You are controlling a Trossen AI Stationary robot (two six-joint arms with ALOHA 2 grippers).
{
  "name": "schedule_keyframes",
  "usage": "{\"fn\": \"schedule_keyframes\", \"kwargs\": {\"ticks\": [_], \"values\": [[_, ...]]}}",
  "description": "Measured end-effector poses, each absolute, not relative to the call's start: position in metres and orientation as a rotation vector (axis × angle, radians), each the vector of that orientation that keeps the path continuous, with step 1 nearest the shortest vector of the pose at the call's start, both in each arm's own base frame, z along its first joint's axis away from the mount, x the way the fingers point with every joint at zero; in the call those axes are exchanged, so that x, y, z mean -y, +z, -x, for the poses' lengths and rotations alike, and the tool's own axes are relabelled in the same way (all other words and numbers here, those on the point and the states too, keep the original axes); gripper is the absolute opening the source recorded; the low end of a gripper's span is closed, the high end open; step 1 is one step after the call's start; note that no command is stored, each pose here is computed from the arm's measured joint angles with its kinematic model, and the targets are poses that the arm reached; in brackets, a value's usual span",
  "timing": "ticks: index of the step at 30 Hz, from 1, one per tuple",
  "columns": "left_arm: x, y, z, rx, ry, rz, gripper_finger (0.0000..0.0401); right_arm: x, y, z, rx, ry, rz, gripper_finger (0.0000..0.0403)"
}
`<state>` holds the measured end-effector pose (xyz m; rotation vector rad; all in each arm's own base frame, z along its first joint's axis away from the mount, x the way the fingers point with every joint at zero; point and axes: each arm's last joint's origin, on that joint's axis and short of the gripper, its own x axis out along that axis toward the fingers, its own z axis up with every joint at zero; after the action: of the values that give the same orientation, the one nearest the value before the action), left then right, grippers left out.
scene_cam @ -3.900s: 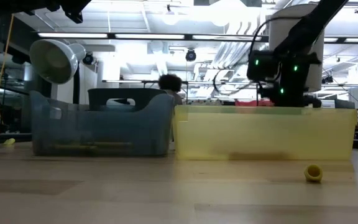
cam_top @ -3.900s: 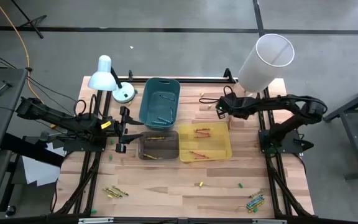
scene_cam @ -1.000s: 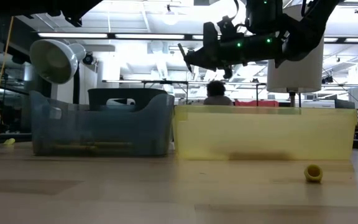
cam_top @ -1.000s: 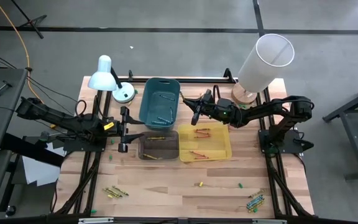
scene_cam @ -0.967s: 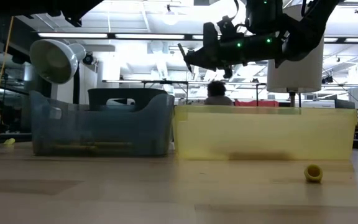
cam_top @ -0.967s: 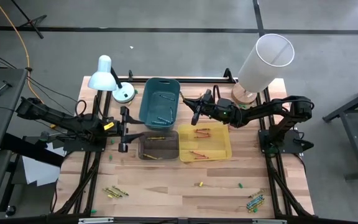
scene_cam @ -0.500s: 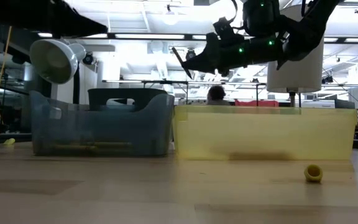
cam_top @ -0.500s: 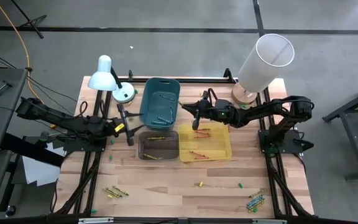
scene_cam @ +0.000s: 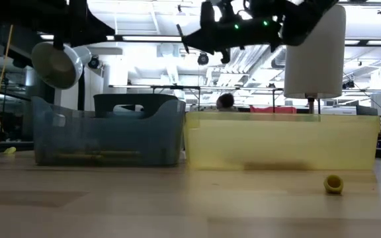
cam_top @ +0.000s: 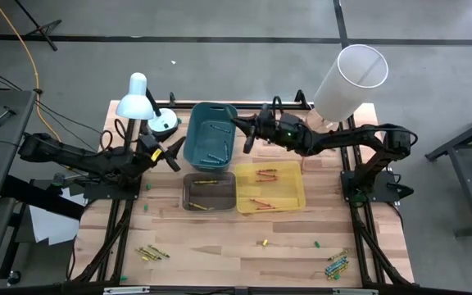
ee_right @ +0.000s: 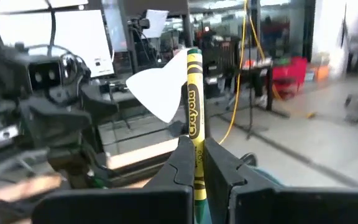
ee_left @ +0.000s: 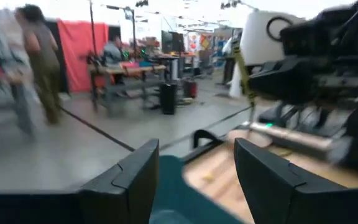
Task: Sort crayons
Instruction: Move the green crayon to the bottom left of the table
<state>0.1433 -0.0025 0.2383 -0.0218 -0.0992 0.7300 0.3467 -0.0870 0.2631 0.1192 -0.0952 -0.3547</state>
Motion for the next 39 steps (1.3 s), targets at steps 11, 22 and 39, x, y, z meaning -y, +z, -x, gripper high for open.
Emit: {"fn": "schedule_keyframes", "kwargs": {"ticks": [11,22,39], "values": [[0.006,0.254,-0.146,0.207,0.556,0.206,0.0195,0.089,0.311,-0.367,-0.003,-0.283,-0.312,0.0011],[-0.003,0.249,-0.149,0.169,0.524,0.235,0.0195,0.095,0.343,-0.369,-0.191,-0.327,-0.250,0.0012],[-0.022,0.246,-0.153,0.137,0.459,0.220,0.0195,0.082,0.329,-0.344,-0.630,-0.285,-0.294,0.0012]]}}
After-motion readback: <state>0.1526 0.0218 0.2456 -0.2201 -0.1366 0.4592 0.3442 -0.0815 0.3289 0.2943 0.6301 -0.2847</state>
